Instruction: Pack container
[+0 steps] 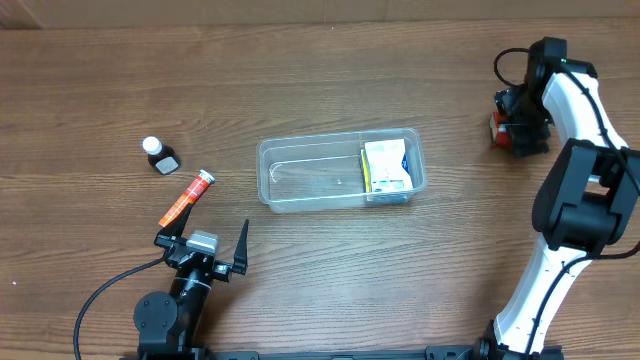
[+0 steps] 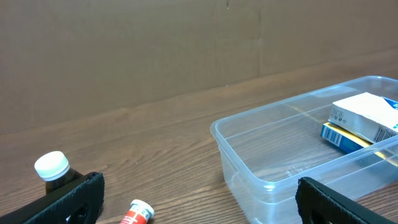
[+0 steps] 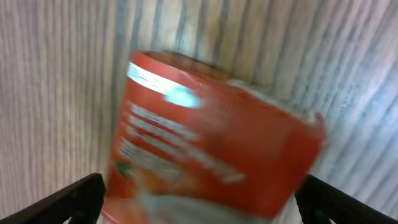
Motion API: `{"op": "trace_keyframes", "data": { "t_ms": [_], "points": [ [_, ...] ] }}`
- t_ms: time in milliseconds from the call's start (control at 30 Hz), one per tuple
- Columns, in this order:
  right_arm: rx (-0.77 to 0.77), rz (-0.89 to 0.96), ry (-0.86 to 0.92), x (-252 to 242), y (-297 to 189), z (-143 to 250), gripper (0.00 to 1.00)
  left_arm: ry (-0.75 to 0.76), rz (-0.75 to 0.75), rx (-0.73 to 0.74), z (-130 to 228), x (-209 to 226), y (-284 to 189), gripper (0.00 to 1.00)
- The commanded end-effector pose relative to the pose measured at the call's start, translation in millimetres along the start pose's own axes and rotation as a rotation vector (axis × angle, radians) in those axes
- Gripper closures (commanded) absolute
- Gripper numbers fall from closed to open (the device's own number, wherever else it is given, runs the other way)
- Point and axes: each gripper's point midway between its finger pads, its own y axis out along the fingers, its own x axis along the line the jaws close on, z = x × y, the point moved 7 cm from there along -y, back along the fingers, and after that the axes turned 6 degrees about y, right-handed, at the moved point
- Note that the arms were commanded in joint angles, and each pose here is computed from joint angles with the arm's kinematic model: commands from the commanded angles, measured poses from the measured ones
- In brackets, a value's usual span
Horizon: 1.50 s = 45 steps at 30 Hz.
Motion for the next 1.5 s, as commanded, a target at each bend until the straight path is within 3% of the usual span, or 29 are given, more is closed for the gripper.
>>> {"op": "trace_keyframes", "data": {
  "t_ms": [0,267,1033,1267,1467],
  "points": [
    [0.001,-0.077,-0.045,9,-7,-2,0.0,0.01,-0.017,-0.004,0,2,-1,0.0],
    [-0.022,-0.129,-0.098,18,-8,-5,0.0,0.01,-0.017,-0.004,0,2,-1,0.0],
    [0.011,-0.043,-0.167,8,19,0,0.0,0.01,-0.018,-0.004,0,2,-1,0.0],
    [0.041,-0.015,-0.261,0,25,5,0.2,0.01,-0.017,-0.004,0,2,-1,0.0],
    [0.036,-0.025,-0.547,0,25,5,0.23,0.01,-0.017,-0.004,0,2,-1,0.0]
  ]
}}
